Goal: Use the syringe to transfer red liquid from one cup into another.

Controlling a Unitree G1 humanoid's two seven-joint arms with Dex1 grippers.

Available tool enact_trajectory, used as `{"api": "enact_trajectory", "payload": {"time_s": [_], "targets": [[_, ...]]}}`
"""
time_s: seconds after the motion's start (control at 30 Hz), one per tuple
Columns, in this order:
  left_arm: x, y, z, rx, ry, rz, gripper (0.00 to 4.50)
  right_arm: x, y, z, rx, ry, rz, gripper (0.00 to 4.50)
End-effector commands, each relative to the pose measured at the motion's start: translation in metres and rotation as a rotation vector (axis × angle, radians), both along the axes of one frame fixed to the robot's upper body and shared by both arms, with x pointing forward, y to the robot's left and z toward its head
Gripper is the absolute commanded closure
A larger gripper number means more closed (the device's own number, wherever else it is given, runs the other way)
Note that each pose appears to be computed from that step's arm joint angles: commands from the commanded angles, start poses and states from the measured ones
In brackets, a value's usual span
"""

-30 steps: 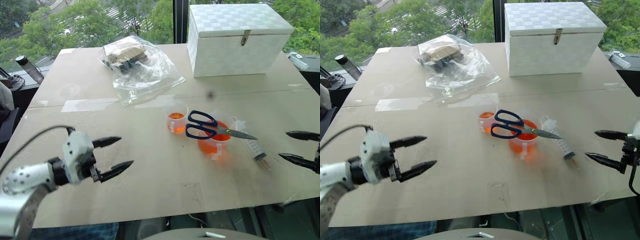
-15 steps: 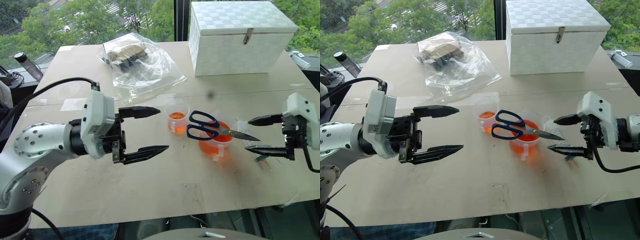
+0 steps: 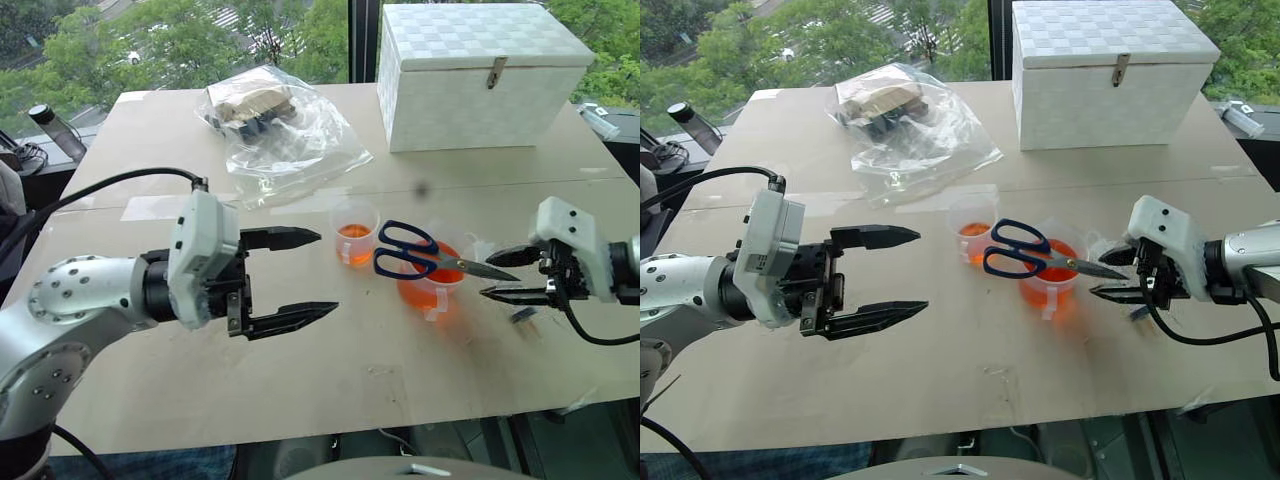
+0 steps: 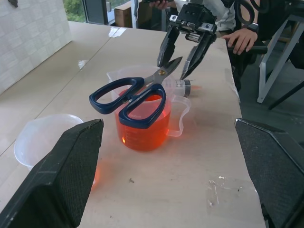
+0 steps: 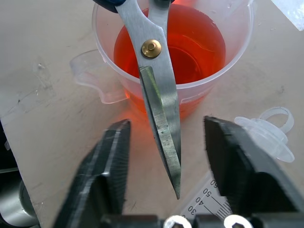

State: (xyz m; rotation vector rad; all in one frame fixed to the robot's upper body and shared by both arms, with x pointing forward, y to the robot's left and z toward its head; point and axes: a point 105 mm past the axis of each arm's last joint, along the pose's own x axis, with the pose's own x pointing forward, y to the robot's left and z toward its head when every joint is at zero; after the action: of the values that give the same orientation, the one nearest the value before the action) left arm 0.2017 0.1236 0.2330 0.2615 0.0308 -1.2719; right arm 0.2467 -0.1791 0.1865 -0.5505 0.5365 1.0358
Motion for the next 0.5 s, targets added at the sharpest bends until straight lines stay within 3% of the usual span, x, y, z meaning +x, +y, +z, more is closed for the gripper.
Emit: {"api": "enact_trajectory", "payload": {"time_s": [0.03,0.1,0.27,0.5], "targets": [[-0.005,0.000,0.007,0.003,-0.045,-0.006,0.00,0.001,0.001,0.007,-0.006,-0.047,0.007,3.70],[-0.006,0.000,0.007,0.008,-0.050,-0.006,0.00,0.000,0.002,0.008,0.000,-0.050,0.011,4.48],[-0.007,0.001,0.010,0.028,-0.068,-0.012,0.00,0.001,-0.003,0.011,0.005,-0.055,-0.003,4.48],[-0.007,-0.003,0.022,-0.001,-0.102,-0.026,0.00,0.022,-0.039,0.047,0.202,-0.099,-0.183,4.48]]}}
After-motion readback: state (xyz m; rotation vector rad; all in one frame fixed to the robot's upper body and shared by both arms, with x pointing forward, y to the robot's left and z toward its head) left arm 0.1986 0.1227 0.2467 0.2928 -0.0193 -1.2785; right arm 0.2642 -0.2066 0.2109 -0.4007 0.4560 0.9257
